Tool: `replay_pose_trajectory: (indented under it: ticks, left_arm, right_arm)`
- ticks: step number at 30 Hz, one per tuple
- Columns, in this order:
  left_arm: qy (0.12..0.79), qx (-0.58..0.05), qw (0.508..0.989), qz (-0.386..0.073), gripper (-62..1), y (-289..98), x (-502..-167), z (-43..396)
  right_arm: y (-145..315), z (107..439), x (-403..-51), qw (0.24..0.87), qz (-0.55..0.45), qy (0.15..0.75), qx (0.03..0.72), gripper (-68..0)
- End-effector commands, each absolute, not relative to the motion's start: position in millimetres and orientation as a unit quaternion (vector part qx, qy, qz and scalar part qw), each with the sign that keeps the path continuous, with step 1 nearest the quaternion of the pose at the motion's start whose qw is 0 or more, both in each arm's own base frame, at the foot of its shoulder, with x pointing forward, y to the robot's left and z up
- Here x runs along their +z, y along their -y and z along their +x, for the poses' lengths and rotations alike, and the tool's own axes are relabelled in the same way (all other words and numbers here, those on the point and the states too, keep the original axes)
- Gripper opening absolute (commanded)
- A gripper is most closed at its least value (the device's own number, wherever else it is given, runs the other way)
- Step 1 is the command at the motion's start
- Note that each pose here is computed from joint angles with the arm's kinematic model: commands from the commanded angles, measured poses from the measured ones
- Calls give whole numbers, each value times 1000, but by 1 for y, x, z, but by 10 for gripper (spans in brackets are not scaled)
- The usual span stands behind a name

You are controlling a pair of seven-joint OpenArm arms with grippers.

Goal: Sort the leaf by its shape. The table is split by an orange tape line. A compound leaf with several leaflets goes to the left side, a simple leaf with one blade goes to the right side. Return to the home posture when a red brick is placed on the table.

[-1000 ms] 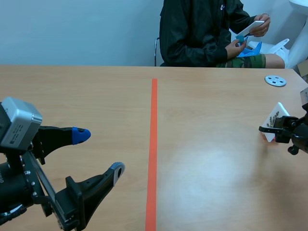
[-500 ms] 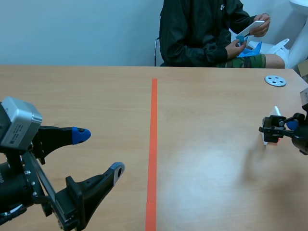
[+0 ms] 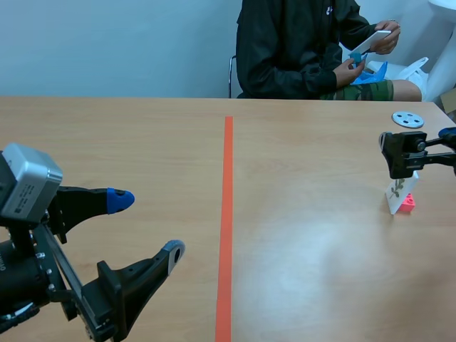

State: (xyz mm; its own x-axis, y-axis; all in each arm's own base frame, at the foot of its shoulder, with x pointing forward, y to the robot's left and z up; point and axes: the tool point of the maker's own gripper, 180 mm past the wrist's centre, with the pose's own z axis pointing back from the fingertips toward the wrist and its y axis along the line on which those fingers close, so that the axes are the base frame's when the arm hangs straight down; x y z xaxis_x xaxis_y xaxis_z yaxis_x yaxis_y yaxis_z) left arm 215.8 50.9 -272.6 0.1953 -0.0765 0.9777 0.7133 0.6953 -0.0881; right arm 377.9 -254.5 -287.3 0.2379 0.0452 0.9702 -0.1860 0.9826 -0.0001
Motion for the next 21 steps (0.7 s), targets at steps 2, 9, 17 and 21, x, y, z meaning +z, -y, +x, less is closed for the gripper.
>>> replay_pose_trajectory:
  ticks: [2,9,17,21]
  left_arm:
    - [580,-270,715,-281,8,-51,-267,218]
    - [580,-270,715,-281,8,-51,-267,218]
    - [582,-267,715,-281,8,-51,-267,218]
    - [585,-259,715,-283,8,-49,-266,219]
  right_arm:
    - [246,369,-273,777,71,619,91,4]
    - [190,330,-258,771,134,602,161,4]
    - [143,293,-255,770,187,574,207,4]
    - [118,280,-262,773,218,552,222,4]
